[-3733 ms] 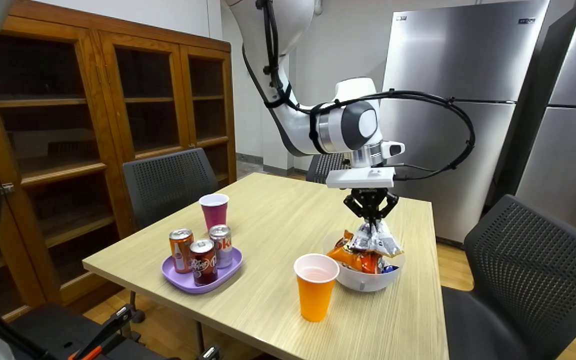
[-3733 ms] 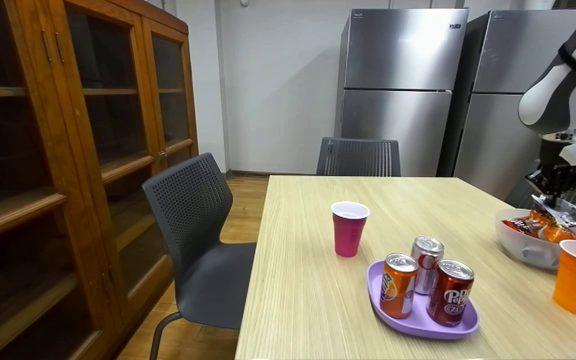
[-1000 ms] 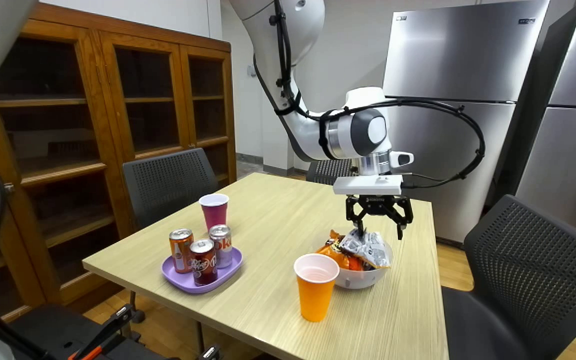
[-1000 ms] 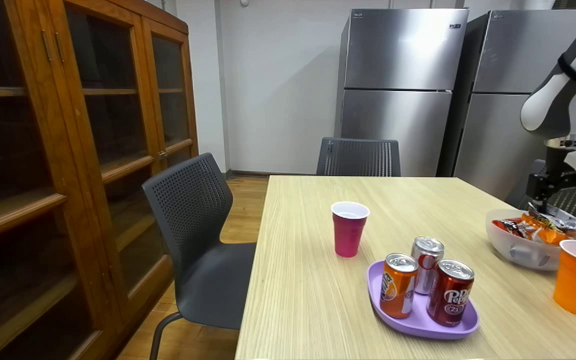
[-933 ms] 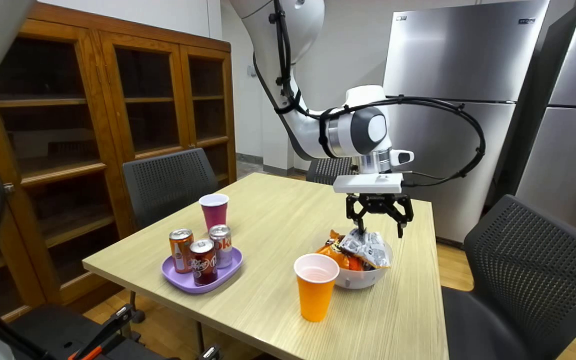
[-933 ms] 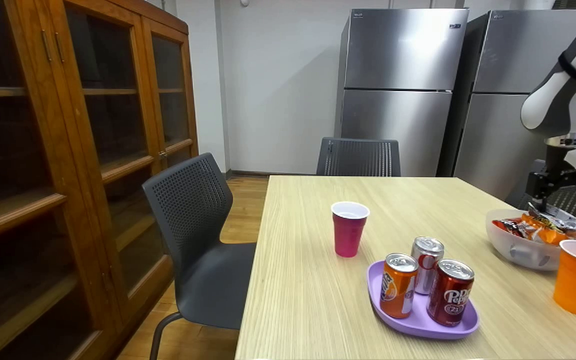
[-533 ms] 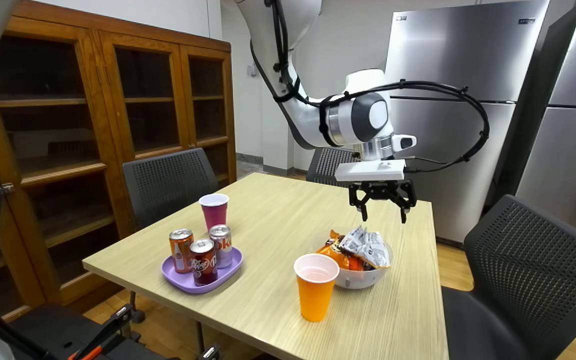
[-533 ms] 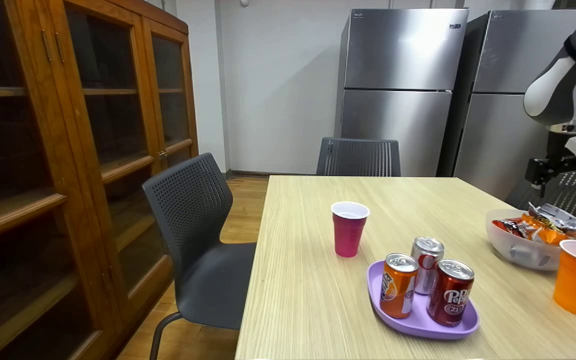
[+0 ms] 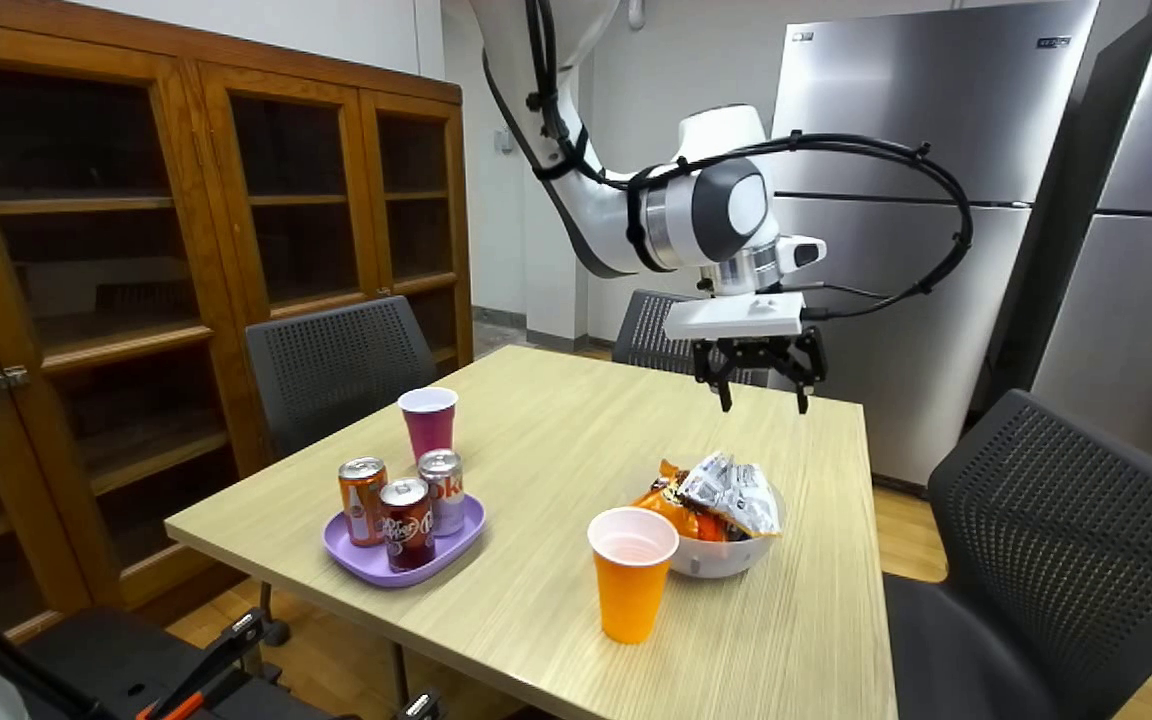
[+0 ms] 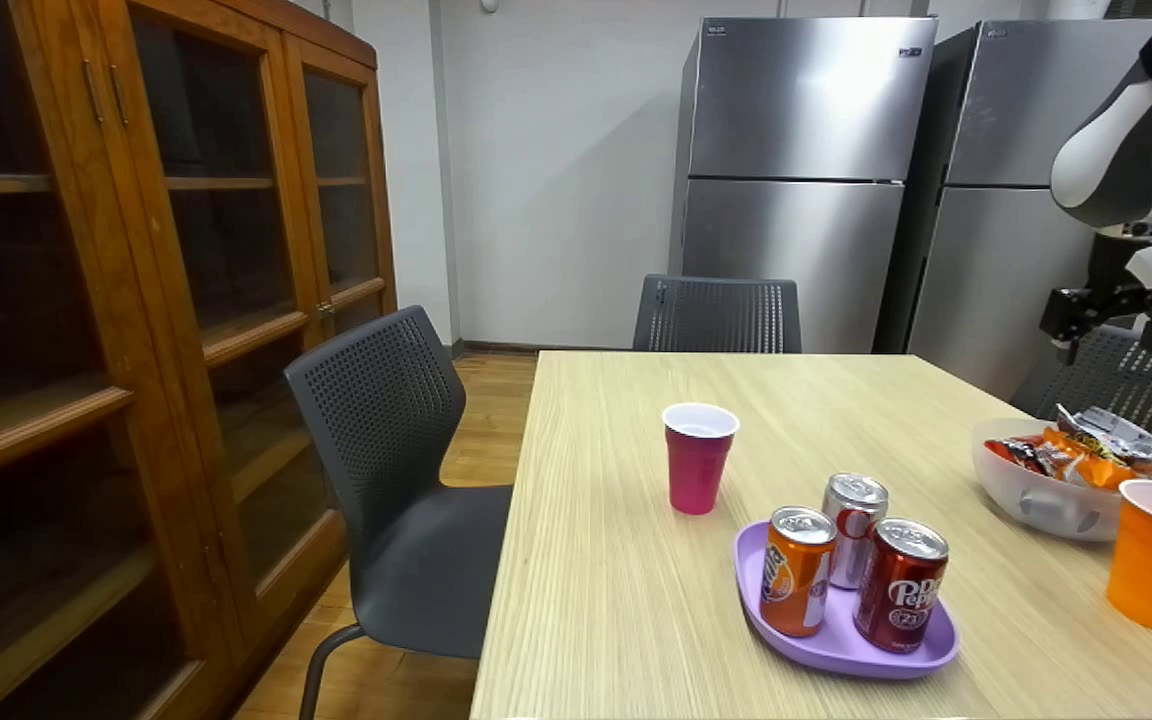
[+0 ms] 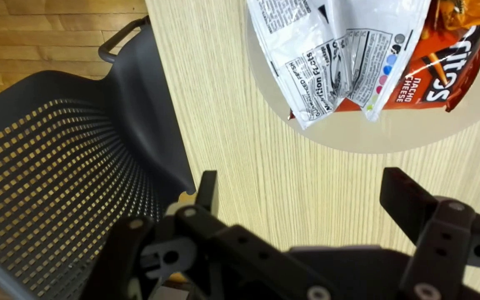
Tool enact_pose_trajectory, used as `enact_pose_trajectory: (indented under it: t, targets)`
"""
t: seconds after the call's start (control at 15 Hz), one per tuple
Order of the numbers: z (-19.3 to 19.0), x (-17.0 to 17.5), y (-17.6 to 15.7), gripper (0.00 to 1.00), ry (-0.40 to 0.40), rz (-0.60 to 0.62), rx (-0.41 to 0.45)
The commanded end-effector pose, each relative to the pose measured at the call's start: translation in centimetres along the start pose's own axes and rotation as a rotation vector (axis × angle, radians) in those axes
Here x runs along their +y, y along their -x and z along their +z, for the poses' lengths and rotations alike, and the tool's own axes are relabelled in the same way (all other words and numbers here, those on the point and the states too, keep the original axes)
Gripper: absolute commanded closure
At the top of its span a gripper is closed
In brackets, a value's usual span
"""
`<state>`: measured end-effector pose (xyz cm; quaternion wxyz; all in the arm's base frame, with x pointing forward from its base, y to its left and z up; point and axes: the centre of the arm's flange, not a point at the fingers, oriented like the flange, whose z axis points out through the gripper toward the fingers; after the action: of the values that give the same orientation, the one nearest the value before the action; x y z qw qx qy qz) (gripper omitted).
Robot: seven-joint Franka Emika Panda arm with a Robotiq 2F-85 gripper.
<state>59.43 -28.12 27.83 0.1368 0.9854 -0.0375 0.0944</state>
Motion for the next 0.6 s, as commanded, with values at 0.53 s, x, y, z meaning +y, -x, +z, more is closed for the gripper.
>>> enact_pose_trajectory:
  t: [0.53]
  targets:
    - [-1.7,-0.7,0.8,0.0,0.0,-0.003,0.069]
